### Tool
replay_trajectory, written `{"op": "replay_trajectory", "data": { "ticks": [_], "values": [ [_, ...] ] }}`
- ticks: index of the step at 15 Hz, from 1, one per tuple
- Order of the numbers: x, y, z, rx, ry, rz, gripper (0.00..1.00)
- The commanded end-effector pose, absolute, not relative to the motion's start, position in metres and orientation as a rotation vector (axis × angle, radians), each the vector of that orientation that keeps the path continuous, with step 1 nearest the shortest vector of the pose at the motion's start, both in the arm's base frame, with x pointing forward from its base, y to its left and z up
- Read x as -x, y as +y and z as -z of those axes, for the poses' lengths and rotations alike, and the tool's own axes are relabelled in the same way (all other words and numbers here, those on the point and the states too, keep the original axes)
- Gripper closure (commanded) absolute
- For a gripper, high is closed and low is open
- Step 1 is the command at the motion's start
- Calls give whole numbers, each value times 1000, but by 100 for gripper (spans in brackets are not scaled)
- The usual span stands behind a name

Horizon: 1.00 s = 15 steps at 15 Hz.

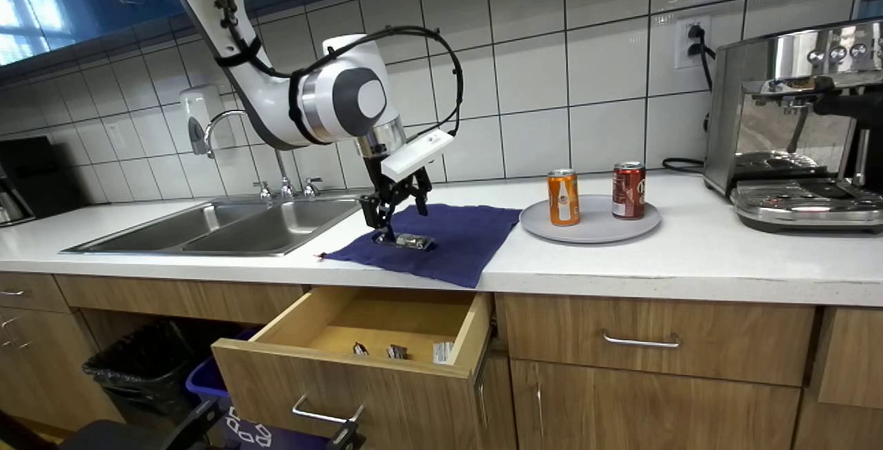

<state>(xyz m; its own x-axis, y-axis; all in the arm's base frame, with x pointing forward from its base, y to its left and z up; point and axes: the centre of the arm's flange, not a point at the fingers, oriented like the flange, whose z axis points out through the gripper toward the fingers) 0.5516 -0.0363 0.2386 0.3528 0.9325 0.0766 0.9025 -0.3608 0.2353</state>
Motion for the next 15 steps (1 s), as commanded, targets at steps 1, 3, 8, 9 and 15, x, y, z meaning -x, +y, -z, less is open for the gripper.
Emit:
{"op": "replay_trajectory", "data": {
  "ticks": [1,3,8,9,15],
  "values": [
    [-572,-33,-237,-2451,1726,-261,0],
    [-577,-29,-235,-2452,1736,-252,0],
    [-587,-17,-226,-2445,1759,-229,0],
    [-589,-15,-224,-2443,1764,-227,0],
    [-600,-5,-213,-2441,1783,-196,0]
  ]
}}
